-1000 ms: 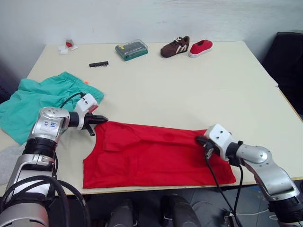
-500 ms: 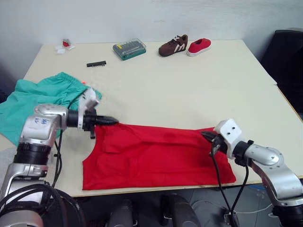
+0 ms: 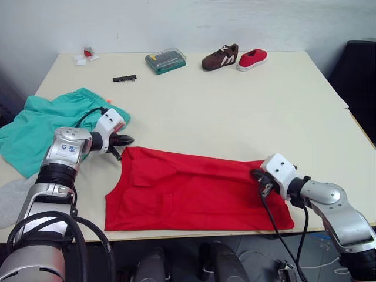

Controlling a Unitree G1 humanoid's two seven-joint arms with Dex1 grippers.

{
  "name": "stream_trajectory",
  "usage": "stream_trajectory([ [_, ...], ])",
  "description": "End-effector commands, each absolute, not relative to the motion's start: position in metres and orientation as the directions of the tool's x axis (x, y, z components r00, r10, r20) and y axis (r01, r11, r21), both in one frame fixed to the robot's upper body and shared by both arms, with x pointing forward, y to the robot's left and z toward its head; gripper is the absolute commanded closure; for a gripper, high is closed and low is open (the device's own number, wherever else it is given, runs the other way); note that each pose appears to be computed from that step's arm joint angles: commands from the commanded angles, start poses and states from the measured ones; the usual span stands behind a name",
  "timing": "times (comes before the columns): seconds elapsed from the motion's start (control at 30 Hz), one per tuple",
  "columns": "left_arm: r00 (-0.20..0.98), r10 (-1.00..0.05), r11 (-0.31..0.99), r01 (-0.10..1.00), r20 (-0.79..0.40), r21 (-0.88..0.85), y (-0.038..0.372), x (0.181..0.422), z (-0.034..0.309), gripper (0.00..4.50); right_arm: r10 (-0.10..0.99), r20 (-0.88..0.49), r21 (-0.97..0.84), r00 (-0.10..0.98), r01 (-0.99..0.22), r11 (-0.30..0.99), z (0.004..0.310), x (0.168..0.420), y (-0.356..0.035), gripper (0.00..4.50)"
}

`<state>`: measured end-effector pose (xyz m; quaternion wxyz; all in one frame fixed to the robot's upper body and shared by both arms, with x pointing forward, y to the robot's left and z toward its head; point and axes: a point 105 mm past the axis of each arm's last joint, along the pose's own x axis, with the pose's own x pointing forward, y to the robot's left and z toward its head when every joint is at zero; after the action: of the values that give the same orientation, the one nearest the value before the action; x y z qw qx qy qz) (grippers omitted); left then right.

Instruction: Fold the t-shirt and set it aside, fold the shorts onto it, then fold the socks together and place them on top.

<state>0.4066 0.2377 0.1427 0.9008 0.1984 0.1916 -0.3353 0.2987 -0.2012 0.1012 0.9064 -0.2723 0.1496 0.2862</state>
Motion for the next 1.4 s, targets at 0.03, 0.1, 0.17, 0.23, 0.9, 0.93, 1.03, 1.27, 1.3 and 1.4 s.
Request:
stream_trajectory([
  [0.03, 0.705, -0.599, 0.666, 0.702, -0.380, 0.252, 0.233, 0.405, 0.174, 4.50, 0.364, -0.346, -0.444, 0.865, -0.493, 0.748, 0.121, 0.304, -0.219, 4.48],
  [0.1, 0.583, -0.753, 0.559, 0.811, -0.305, 0.172, 0.205, 0.390, 0.192, 4.50, 0.389, -0.262, -0.402, 0.883, -0.466, 0.788, 0.137, 0.306, -0.214, 4.48],
  [0.17, 0.418, -0.873, 0.407, 0.908, -0.250, 0.099, 0.172, 0.366, 0.205, 4.50, 0.401, -0.210, -0.324, 0.892, -0.450, 0.832, 0.145, 0.309, -0.209, 4.48],
  [0.23, 0.328, -0.898, 0.318, 0.944, -0.293, 0.083, 0.150, 0.352, 0.198, 4.50, 0.372, -0.217, -0.314, 0.902, -0.425, 0.849, 0.143, 0.313, -0.212, 4.48],
  [0.9, 0.410, -0.675, 0.428, 0.895, -0.614, 0.127, 0.193, 0.349, 0.090, 4.50, -0.025, -0.294, -0.405, 0.956, -0.100, 0.909, 0.110, 0.307, -0.304, 4.48],
  [0.93, 0.407, -0.700, 0.427, 0.897, -0.587, 0.113, 0.192, 0.345, 0.094, 4.50, 0.030, -0.215, -0.371, 0.976, -0.110, 0.922, 0.126, 0.310, -0.294, 4.48],
  [1.03, 0.409, -0.761, 0.426, 0.900, -0.504, 0.087, 0.181, 0.339, 0.109, 4.50, 0.191, -0.058, -0.331, 0.980, -0.199, 0.923, 0.162, 0.310, -0.262, 4.48],
  [1.27, 0.400, -0.801, 0.399, 0.911, -0.445, 0.101, 0.161, 0.338, 0.121, 4.50, 0.426, -0.151, -0.239, 0.892, -0.451, 0.860, 0.142, 0.303, -0.195, 4.48],
  [1.3, 0.398, -0.799, 0.396, 0.912, -0.451, 0.104, 0.161, 0.338, 0.120, 4.50, 0.432, -0.172, -0.237, 0.885, -0.463, 0.854, 0.137, 0.302, -0.191, 4.48],
  [1.4, 0.385, -0.785, 0.387, 0.916, -0.485, 0.102, 0.164, 0.337, 0.112, 4.50, 0.392, -0.266, -0.250, 0.880, -0.456, 0.854, 0.113, 0.304, -0.192, 4.48],
])
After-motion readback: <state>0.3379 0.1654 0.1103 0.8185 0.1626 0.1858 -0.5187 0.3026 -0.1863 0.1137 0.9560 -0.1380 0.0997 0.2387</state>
